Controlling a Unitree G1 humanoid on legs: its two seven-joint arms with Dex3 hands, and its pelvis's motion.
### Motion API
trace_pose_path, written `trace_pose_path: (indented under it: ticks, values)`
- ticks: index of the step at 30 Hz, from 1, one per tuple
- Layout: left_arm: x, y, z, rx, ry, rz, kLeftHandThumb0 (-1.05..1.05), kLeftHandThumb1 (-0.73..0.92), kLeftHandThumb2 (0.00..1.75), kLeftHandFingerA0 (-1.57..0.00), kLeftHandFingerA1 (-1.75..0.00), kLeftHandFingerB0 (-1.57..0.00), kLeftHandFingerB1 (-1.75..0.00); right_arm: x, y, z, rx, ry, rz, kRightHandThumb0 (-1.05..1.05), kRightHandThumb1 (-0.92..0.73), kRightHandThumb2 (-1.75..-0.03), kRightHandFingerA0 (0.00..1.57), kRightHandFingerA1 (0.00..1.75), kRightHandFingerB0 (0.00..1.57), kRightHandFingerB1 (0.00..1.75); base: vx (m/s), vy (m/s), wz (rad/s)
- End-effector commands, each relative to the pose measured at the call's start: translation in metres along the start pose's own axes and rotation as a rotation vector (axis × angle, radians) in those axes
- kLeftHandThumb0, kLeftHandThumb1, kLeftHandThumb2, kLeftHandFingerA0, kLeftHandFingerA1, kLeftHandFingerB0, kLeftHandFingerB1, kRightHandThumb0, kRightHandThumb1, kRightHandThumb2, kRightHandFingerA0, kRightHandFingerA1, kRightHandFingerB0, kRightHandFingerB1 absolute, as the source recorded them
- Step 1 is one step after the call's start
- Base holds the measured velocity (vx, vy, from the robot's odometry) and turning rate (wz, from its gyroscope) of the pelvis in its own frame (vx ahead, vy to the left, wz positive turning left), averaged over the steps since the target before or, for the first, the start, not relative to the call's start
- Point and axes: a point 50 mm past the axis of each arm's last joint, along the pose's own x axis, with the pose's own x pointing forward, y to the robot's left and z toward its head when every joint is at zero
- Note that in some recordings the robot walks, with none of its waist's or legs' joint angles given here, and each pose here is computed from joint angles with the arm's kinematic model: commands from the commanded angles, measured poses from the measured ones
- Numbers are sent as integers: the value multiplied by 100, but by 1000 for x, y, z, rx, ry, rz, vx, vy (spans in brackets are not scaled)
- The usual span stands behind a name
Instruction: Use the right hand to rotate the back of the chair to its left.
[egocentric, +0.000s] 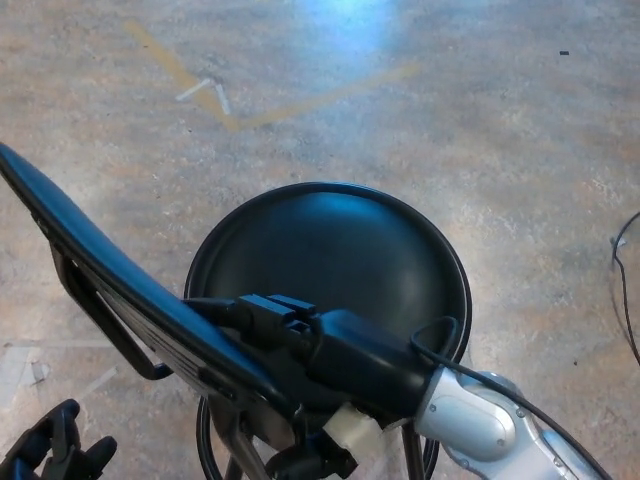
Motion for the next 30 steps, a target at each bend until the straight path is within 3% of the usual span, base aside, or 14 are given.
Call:
trace_pose_path:
  ticks: [1, 2, 7, 8, 13, 14, 16, 17, 18, 21, 23, 25, 26, 30]
  values:
    - [-2, 5, -6, 0, 26, 26, -58, 79, 63, -52, -61, -48, -65, -1, -1, -3, 16, 3, -5, -102, -69, -102, 0, 25, 0, 33, 0, 0, 0]
    - [-2, 5, -6, -3, 27, 23, -57, 79, 63, -50, -60, -47, -65, -4, -2, -7, 31, 16, -10, -105, -64, -63, 0, 27, 0, 34, 0, 0, 0]
    - [-2, 5, -6, -3, 27, 23, -57, 79, 63, -50, -60, -47, -65, -4, -2, -7, 33, 17, -10, -105, -64, -63, 0, 27, 0, 34, 0, 0, 0]
    - [-2, 4, -8, -6, 32, 29, -61, 58, 95, -50, -67, -50, -71, -21, -12, -20, 41, 64, -69, -105, -63, -63, 0, 26, 0, 34, 0, 0, 0]
    - [-2, 3, -8, -7, 34, 32, -61, 58, 95, -50, -67, -50, -71, -29, -16, -25, 44, 81, -96, -105, -63, -63, 0, 26, 0, 34, 0, 0, 0]
    - [-2, 4, -7, 1, 31, 25, -57, 81, 62, -49, -60, -46, -65, -62, -27, -42, 46, 159, -188, -105, -66, -66, 0, 26, 0, 36, 0, 0, 0]
    - [-2, 4, -7, 4, 29, 22, -57, 81, 62, -49, -60, -46, -65, -78, -32, -48, 43, 189, -229, -105, -66, -66, 0, 26, 0, 36, 0, 0, 0]
    - [-2, 5, -7, 4, 30, 21, -57, 79, 62, -47, -61, -49, -69, -98, -38, -57, 56, 245, -267, -87, -57, -102, 0, 44, 0, 46, 0, 0, 0]
    - [-2, 5, -7, 3, 30, 19, -57, 79, 62, -47, -61, -49, -69, -123, -45, -65, 67, 313, -316, -87, -57, -102, 0, 44, 0, 46, 0, 0, 0]
    - [-2, 5, -7, 3, 30, 19, -57, 79, 62, -47, -61, -49, -69, -129, -46, -66, 70, 323, -327, -87, -57, -102, 0, 44, 0, 46, 0, 0, 0]
    - [-2, 6, -7, -3, 30, 26, -58, 79, 63, -48, -61, -51, -74, -188, -51, -88, 85, 526, -470, -105, -71, -112, 0, 44, 0, 45, 0, 0, 0]
    - [-2, 6, -7, -4, 30, 27, -58, 79, 63, -48, -61, -51, -74, -195, -51, -90, 84, 543, -488, -105, -71, -112, 0, 44, 0, 45, 0, 0, 0]
    - [-2, 7, -6, -1, 30, 29, -57, 79, 63, -49, -60, -50, -69, -217, -47, -100, 123, 636, -553, -105, -52, -101, 0, 53, 0, 51, 0, 0, 0]
    - [-2, 6, -7, 3, 37, 28, -56, 79, 63, -48, -59, -49, -67, -243, -41, -112, 203, 738, -649, -105, -51, -100, 0, 61, 0, 55, 0, 0, 0]
